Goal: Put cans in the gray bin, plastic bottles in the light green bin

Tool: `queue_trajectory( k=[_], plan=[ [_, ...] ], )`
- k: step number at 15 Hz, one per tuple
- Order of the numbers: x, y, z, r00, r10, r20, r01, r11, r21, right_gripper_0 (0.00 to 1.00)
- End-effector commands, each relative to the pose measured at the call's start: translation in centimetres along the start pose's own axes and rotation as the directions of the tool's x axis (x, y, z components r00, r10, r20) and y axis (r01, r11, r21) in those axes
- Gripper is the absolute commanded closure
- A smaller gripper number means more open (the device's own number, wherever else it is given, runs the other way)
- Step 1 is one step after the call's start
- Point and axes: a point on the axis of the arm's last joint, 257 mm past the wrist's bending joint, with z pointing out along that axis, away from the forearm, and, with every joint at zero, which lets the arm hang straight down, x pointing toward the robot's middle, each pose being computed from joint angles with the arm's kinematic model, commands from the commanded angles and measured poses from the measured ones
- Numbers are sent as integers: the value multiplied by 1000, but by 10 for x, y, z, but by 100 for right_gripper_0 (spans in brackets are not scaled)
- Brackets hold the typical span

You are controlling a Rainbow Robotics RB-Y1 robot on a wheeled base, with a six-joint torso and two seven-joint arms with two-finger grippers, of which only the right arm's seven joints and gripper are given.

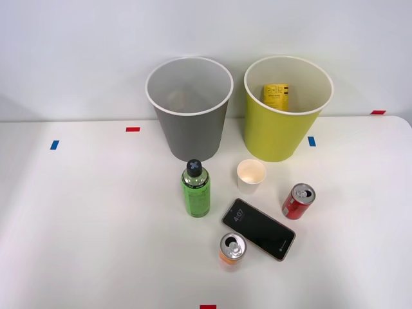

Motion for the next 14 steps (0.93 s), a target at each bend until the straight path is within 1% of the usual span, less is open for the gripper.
queue_trajectory(
  k=[1,14],
  plan=[
    [0,0,0,1000,0,0,0,1000,0,0],
    [0,0,0,1000,0,0,0,1000,0,0]
  ],
)
